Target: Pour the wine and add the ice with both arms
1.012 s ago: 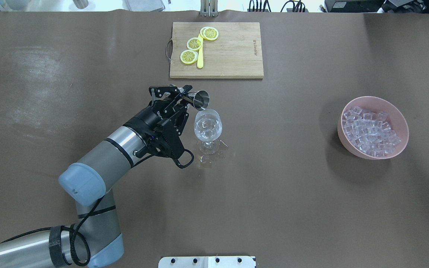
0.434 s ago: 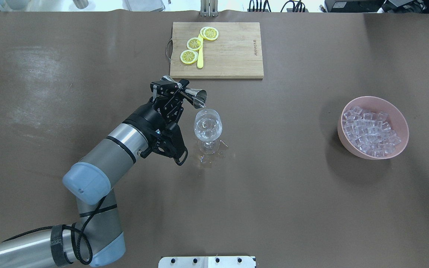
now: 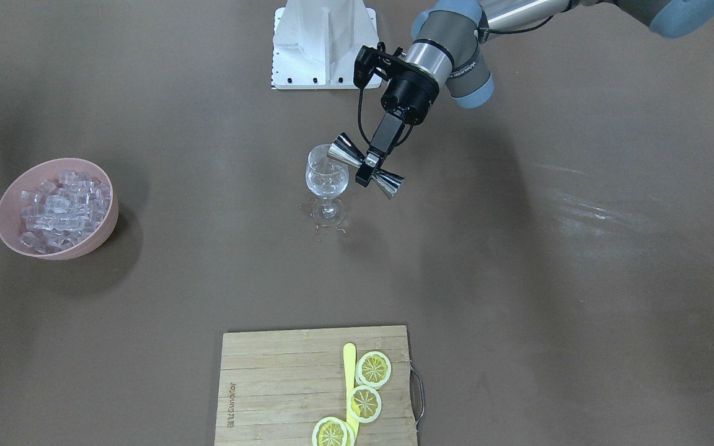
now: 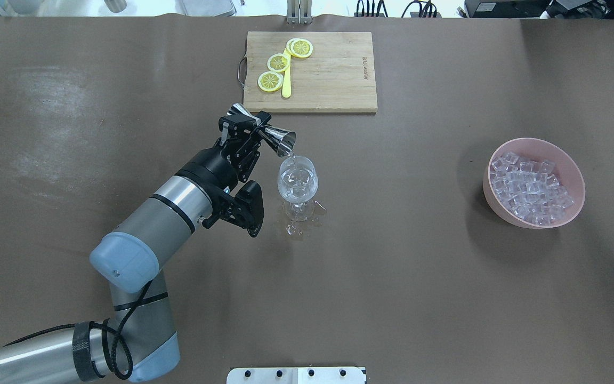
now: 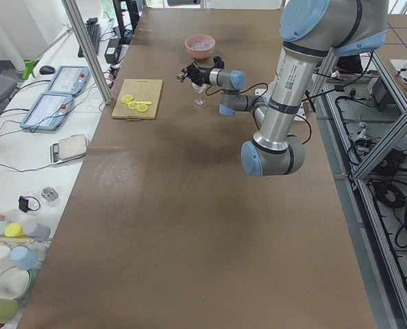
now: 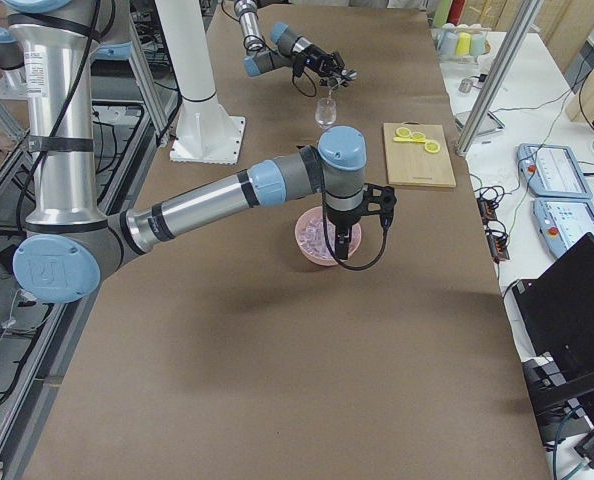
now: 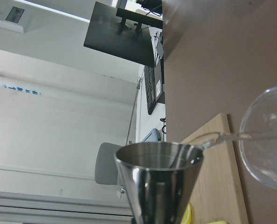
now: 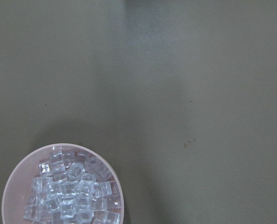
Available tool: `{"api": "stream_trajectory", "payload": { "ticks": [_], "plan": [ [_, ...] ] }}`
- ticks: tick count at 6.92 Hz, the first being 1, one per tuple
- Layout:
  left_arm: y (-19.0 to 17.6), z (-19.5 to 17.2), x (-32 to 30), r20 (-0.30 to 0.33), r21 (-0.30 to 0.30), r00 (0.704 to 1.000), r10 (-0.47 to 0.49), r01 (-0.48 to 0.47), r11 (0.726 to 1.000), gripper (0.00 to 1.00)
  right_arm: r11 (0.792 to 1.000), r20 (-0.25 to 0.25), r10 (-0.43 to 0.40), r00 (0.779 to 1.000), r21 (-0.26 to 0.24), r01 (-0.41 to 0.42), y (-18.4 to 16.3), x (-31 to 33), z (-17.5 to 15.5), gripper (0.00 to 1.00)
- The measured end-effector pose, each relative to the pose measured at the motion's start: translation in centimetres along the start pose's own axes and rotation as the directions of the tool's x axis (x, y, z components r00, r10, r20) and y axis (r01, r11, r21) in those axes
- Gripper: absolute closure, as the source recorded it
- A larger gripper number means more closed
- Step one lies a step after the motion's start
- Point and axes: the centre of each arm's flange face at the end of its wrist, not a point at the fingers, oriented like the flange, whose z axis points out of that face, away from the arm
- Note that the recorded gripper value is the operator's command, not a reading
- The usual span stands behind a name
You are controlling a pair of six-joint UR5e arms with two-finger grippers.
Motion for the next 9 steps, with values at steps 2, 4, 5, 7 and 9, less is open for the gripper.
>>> {"api": "stream_trajectory", "payload": {
  "ticks": [2,4,5,7,9],
  "plan": [
    [0.1,0.0,-0.1,0.003,-0.004,0.999,0.052,-0.052,0.999,1.00,1.000,0.001,-0.003,1.000,0.003,0.003,0.0,-0.1,-0.1,0.00],
    [-0.9,0.4,-1.1,0.024,0.007,0.999,0.024,-0.024,1.000,1.00,1.000,0.002,-0.005,1.000,0.004,0.005,0.0,-0.2,-0.2,0.00],
    [-1.3,0.5,-1.5,0.032,0.016,0.998,-0.046,0.046,0.999,1.00,1.000,0.002,-0.005,1.000,0.004,0.005,0.0,-0.3,-0.2,0.00],
    [-1.4,0.5,-1.7,0.031,0.029,0.963,-0.267,0.267,0.963,1.00,1.000,0.000,-0.002,1.000,0.002,0.002,-0.1,-0.1,-0.1,0.00],
    [-0.8,0.6,-1.9,0.034,0.032,0.861,-0.507,0.506,0.862,1.00,1.000,-0.002,0.001,1.000,-0.001,-0.001,-0.1,0.1,0.1,0.00]
  ]
}}
